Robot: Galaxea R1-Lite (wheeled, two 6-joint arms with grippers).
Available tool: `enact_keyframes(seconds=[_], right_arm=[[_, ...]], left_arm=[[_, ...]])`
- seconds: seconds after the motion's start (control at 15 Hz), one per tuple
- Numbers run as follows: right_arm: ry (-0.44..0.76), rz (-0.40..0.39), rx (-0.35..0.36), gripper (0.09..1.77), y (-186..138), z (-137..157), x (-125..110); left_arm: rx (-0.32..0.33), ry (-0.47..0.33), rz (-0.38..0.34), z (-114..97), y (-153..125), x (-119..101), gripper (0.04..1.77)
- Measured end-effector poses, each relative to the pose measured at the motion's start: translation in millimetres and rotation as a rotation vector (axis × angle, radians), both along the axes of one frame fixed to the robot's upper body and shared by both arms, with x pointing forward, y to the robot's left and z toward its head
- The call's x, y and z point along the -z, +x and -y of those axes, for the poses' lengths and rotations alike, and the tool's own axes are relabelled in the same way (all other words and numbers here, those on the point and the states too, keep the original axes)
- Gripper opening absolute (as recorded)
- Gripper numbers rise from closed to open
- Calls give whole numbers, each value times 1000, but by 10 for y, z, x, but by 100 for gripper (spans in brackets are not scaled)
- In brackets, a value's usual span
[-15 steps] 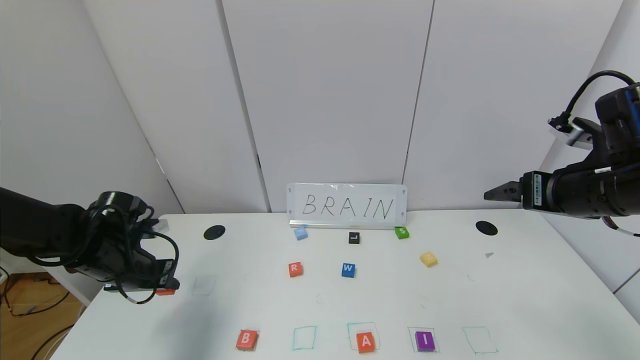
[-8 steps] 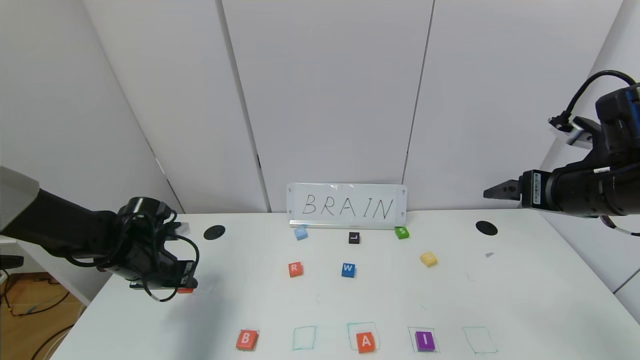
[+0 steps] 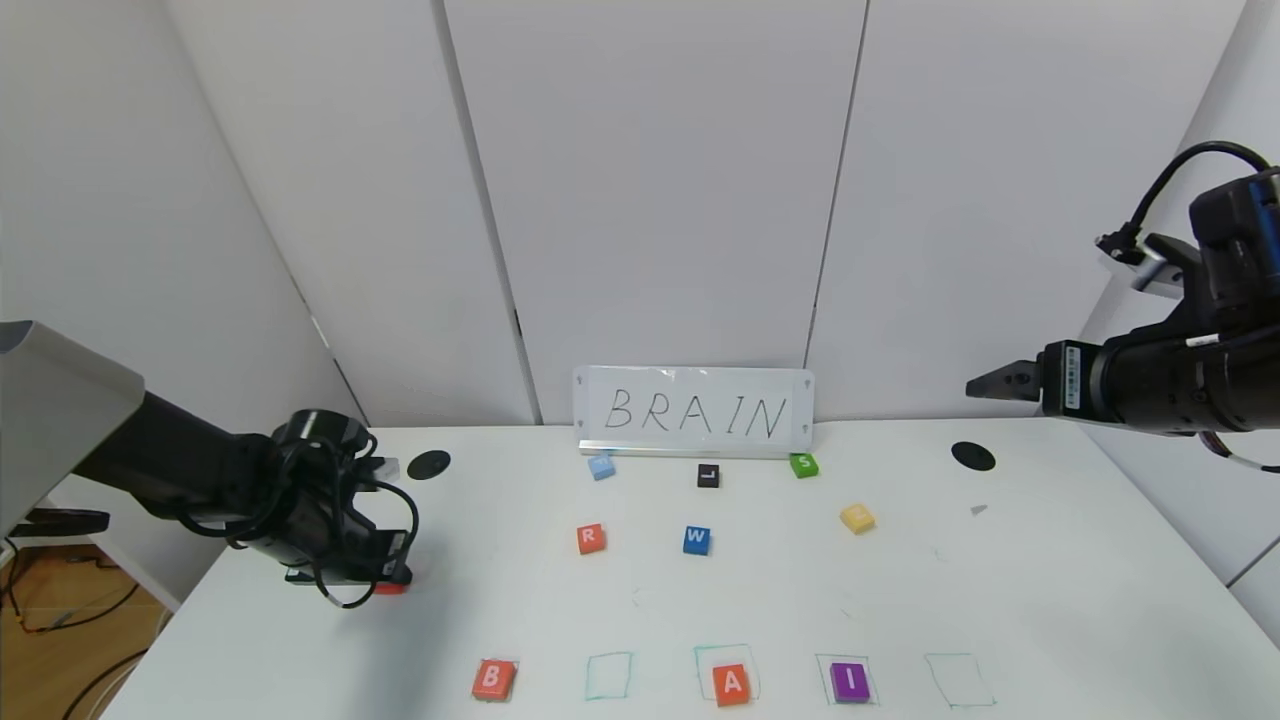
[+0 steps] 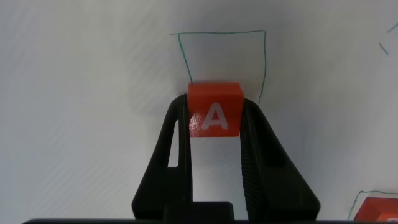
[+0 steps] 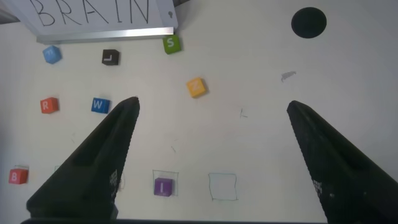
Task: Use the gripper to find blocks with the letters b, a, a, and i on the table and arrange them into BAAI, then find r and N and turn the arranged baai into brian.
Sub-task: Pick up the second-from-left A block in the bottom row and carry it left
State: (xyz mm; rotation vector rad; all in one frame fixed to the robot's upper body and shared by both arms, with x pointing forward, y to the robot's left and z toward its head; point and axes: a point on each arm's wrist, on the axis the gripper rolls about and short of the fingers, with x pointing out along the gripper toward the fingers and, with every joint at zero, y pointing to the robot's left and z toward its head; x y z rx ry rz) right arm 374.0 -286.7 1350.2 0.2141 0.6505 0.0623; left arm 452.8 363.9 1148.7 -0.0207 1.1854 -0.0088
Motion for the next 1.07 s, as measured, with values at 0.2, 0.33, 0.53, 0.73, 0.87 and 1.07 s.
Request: enact_keyframes(seconds=[0.2,0.33,0.53,0.73,0.87,1.07], right_arm=[[-1,-3,-1,171,7,-1,9],[0,-4,-1,171,9,-3,11],[-1,-5,-2,171,9,-6,15],[-1,-6,-4,171,9,-10,16],[-1,-7,-4,171,10,-11,19],[-1,-8,-5,171,13,-15,22]], left_arm=[[11,-1,-2,39,21,14,50],[15,1,2,50,39,10,50],[16,3,8,48,55,0,50],[18,5,15,49,81,-13,50],[17,6,16,45,89,-11,50],[18,6,14,46,97,6,50]])
